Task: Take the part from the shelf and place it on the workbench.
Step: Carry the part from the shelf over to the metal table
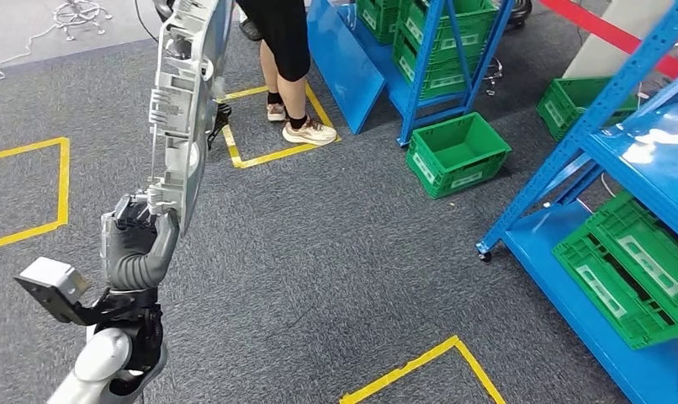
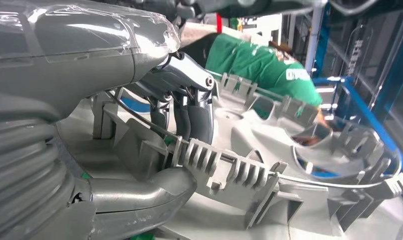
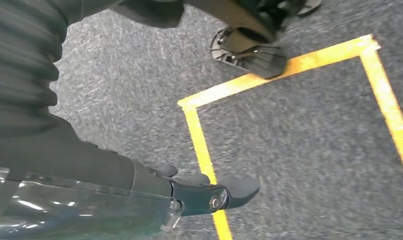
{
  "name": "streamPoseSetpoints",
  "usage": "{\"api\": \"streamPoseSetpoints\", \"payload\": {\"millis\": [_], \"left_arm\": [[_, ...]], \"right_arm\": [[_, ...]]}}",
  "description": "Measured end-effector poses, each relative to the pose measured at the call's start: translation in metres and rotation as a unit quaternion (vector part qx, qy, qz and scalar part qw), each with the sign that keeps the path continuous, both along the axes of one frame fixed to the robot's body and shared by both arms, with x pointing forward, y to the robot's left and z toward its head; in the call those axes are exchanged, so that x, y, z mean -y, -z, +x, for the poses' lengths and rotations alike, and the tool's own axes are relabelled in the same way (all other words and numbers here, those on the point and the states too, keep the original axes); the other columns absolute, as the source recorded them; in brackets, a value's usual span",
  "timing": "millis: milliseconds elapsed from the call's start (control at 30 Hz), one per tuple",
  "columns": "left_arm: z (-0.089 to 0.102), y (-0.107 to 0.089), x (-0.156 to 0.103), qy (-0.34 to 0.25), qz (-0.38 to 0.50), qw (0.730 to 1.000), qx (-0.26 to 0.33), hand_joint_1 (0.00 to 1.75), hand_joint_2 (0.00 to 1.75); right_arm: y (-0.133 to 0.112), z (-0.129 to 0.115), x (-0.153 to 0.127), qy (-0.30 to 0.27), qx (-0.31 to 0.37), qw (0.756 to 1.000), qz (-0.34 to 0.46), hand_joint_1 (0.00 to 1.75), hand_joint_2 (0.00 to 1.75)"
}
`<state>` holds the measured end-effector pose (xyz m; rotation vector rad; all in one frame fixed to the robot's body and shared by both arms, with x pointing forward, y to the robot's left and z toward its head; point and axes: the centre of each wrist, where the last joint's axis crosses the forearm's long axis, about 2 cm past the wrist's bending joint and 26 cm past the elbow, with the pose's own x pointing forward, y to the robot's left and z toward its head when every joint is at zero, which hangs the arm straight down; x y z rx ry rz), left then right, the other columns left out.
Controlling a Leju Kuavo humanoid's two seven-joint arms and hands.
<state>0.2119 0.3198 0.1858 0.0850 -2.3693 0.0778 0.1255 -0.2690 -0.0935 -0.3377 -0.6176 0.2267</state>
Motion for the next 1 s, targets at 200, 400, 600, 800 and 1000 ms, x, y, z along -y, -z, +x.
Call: {"api": "streamPoseSetpoints", "payload": {"millis": [200,400,600,800,1000], "left_arm": [[-0.001,-0.005,-0.001,-0.002,0.005,1.000,0.008,1.75,1.75],[-0.002,-0.002,0.000,0.006,0.008,1.000,0.016,1.75,1.75],[0.002,0.003,-0.002,0.000,0.024,1.000,0.014,1.75,1.75],[0.016,0.001,0.003,0.026,0.032,0.999,0.004,1.75,1.75],[0.045,-0.009,0.021,0.059,0.034,0.998,0.007,1.75,1.75]], "right_arm": [[-0.001,0.002,-0.001,-0.001,-0.001,1.000,0.000,0.00,1.75],[-0.001,0.003,0.002,-0.004,0.006,1.000,-0.013,0.00,1.75],[-0.001,0.003,0.002,0.003,0.007,1.000,-0.008,0.00,1.75],[0.003,-0.012,0.002,0.002,-0.007,1.000,-0.009,0.00,1.75],[0.004,-0.014,0.021,0.033,0.014,0.999,-0.015,0.00,1.75]]}}
